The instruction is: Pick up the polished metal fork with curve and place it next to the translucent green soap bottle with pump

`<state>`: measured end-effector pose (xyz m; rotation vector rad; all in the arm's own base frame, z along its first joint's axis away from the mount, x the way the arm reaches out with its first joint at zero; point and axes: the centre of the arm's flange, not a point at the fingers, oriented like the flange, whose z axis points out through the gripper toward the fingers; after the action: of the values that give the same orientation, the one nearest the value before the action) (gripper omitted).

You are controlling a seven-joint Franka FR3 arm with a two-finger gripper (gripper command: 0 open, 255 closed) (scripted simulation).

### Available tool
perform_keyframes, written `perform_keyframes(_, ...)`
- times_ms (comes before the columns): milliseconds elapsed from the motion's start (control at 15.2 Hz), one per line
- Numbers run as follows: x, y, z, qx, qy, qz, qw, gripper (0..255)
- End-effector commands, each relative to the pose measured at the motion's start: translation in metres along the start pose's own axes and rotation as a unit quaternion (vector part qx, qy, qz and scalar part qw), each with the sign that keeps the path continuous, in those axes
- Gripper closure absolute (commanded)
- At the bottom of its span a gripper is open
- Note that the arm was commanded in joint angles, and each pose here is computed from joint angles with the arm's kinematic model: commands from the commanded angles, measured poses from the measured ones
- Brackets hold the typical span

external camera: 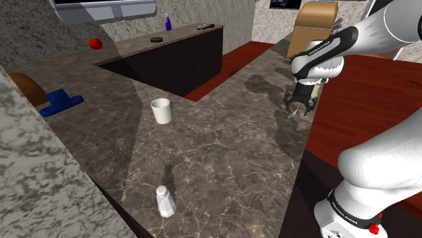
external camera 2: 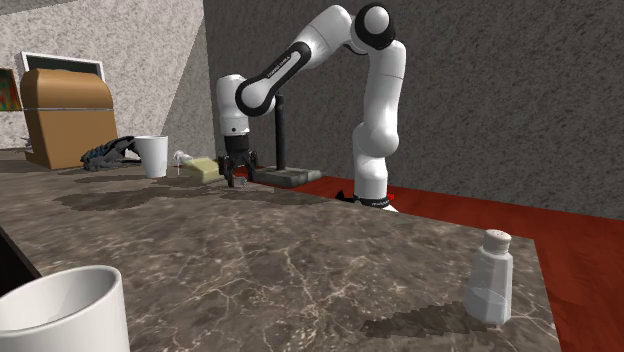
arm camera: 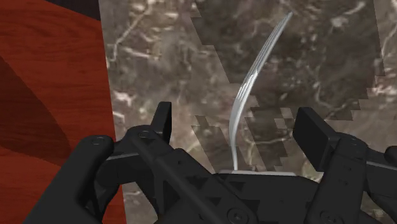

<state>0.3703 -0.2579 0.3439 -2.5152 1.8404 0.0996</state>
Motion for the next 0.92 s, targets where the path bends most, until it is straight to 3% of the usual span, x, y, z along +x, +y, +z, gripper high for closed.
perform_keyframes(0,0.0,0.0,0.0,0.0,0.0,0.0,1.0,0)
perform_keyframes(66,0.0,0.0,0.0,0.0,0.0,0.0,1.0,0)
perform_keyframes(330,0.0,0.0,-0.05,0.0,0.0,0.0,1.0,0)
perform_keyframes(858,0.0,0.0,-0.05,0.0,0.0,0.0,1.0,0)
